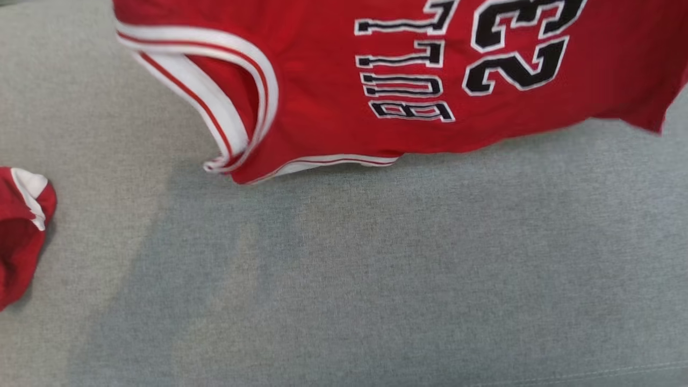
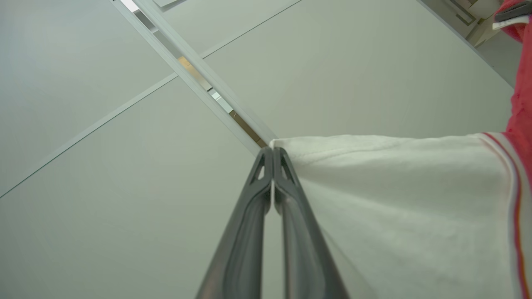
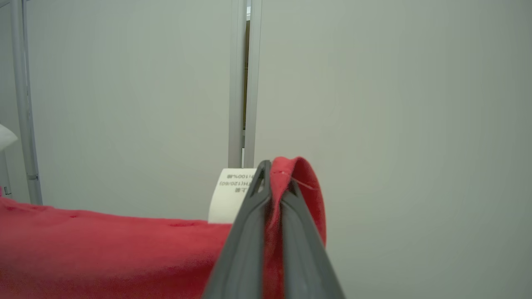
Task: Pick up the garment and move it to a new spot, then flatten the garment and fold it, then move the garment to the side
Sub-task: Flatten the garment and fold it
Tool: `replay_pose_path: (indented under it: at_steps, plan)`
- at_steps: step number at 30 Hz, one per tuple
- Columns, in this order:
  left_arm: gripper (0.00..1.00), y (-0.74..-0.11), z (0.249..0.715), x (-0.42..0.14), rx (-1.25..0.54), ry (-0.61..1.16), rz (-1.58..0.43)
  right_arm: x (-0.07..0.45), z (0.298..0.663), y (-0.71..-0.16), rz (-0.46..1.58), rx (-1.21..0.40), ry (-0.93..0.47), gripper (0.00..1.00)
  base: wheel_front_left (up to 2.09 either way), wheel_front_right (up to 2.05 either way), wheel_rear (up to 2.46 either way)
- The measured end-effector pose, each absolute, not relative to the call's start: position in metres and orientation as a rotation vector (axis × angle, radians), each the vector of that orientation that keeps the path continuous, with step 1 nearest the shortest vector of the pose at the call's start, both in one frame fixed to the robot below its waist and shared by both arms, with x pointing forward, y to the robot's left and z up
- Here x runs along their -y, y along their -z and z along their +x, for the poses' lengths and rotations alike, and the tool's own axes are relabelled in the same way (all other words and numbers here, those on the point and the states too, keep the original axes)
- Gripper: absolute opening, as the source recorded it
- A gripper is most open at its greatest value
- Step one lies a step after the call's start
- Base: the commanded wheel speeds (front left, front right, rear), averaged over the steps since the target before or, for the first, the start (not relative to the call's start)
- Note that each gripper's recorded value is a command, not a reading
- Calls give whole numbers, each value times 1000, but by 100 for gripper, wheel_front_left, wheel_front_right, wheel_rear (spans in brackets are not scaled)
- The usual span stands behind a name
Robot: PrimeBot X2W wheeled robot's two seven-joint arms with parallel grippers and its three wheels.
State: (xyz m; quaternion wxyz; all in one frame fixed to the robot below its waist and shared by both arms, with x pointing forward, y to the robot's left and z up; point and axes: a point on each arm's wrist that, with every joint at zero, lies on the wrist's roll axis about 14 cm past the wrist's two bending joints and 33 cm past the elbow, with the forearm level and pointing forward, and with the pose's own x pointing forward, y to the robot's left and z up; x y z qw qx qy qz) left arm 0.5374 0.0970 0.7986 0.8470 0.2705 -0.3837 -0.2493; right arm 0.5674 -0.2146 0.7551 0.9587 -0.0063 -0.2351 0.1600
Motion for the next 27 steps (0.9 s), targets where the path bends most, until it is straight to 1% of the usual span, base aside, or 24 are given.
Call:
replay_pose_path:
  at_steps: [5, 9, 14, 19, 21, 23, 27]
  plan:
    - [0, -796, 596, -99, 783, 485, 623, 212, 620, -736, -26, 418, -299, 0, 0, 0, 0]
    - [0, -791, 641, -110, 765, 391, 644, 211, 661, -706, -50, 383, -269, 0, 0, 0, 0]
    - [0, -813, 646, -96, 928, 319, 675, 207, 697, -692, -113, 426, -249, 0, 0, 0, 0]
    - [0, -800, 647, -85, 1009, 309, 671, 197, 720, -686, -172, 476, -259, 0, 0, 0, 0]
    - [0, -782, 651, -80, 997, 334, 662, 194, 729, -664, -176, 442, -268, 0, 0, 0, 0]
    - [0, -746, 660, -79, 930, 367, 649, 189, 737, -635, -184, 386, -284, 0, 0, 0, 0]
    - [0, -701, 663, -82, 854, 404, 600, 178, 744, -592, -152, 323, -313, 0, 0, 0, 0]
